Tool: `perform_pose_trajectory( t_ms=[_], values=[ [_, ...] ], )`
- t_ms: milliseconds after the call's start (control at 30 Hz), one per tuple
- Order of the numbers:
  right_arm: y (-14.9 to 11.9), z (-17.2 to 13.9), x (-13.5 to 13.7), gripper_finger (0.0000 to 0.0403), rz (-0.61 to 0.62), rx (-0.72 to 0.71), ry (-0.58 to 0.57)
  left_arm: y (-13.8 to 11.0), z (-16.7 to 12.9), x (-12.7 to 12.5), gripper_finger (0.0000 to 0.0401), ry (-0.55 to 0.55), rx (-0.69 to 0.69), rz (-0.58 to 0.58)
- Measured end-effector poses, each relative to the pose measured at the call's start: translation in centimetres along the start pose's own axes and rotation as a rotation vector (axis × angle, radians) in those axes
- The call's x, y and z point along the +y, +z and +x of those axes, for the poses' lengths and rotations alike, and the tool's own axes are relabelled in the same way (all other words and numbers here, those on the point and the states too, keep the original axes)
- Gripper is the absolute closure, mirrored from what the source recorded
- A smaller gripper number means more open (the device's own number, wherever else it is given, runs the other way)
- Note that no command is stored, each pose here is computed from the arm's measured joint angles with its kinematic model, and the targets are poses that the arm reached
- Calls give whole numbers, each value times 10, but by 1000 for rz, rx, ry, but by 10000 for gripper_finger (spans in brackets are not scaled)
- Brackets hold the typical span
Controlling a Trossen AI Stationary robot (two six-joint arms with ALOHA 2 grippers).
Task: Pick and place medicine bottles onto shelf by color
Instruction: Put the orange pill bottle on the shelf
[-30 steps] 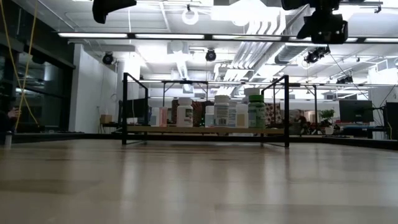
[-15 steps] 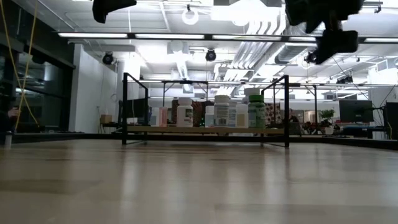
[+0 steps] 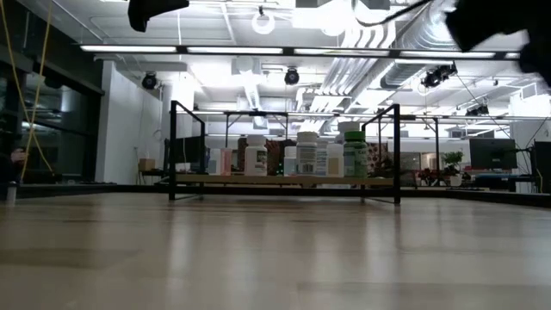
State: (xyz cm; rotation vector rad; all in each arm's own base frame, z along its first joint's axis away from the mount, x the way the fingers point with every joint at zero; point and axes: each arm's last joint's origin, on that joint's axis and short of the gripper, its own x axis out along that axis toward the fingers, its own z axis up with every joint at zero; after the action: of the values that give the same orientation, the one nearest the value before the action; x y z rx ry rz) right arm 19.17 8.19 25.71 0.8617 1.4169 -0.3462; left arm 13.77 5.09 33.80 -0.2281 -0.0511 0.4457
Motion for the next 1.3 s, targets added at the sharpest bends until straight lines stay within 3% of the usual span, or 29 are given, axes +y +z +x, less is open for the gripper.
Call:
perform_pose_trajectory(
  t_ms=[233,500,700,1000,1300],
  values=[
    [-46,42,18,59,-4,151,-209,0,0,0,151,0,0,0],
    [-81,92,29,59,-23,406,-377,0,0,0,151,0,0,0],
    [-95,114,37,59,-63,526,-355,0,0,0,151,0,0,0],
    [-102,130,35,60,-26,541,-424,0,0,0,151,0,0,0],
    [-101,129,35,108,-24,540,-430,0,0,0,151,0,0,0]
  ],
)
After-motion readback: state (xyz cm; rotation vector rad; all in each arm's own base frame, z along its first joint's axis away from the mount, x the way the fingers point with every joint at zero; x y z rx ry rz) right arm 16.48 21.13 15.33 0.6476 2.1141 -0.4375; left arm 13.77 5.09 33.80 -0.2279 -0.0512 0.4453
